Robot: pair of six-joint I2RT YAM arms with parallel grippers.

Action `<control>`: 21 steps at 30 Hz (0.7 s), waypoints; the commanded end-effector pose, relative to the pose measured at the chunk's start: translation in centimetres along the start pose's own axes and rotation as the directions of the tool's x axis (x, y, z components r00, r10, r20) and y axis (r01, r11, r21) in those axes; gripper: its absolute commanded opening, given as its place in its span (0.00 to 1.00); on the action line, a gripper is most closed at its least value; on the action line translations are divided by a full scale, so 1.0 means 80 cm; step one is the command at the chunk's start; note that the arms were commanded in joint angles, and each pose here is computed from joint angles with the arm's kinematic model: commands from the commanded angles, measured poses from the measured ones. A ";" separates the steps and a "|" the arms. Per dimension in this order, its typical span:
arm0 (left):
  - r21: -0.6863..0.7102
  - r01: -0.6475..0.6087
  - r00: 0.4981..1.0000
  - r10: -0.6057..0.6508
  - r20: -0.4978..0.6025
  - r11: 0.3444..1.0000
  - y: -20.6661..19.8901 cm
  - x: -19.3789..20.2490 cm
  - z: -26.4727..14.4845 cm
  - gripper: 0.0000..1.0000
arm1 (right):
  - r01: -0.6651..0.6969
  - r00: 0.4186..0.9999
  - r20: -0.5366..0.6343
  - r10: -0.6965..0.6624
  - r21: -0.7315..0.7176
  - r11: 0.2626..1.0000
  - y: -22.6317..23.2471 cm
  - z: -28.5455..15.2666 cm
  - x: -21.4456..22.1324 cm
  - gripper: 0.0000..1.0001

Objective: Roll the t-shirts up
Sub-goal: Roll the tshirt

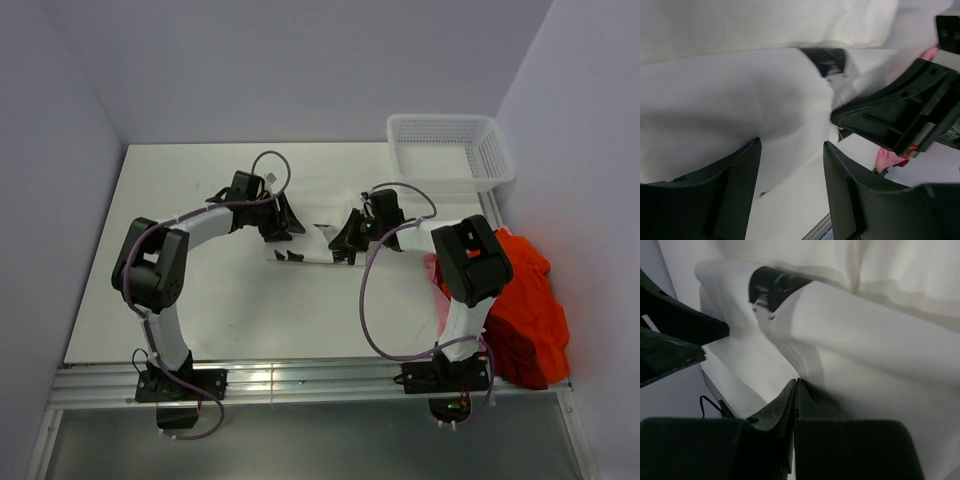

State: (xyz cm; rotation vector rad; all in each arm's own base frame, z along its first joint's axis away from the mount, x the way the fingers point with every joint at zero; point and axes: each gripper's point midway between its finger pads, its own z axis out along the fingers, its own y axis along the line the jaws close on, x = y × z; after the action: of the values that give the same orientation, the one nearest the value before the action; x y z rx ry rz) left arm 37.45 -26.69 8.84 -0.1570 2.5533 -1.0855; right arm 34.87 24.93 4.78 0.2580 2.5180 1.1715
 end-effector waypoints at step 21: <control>-0.092 -0.019 0.998 0.024 0.053 0.996 0.009 -0.006 -0.011 0.60 | 0.030 0.998 0.048 -0.027 -0.076 0.997 0.035 -0.017 -0.021 0.00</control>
State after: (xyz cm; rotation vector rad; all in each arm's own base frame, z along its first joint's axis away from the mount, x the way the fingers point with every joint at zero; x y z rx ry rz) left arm 36.83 -26.17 5.62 -0.2162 2.6329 -0.9929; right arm 34.40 24.81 3.78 0.3072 2.5339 1.1875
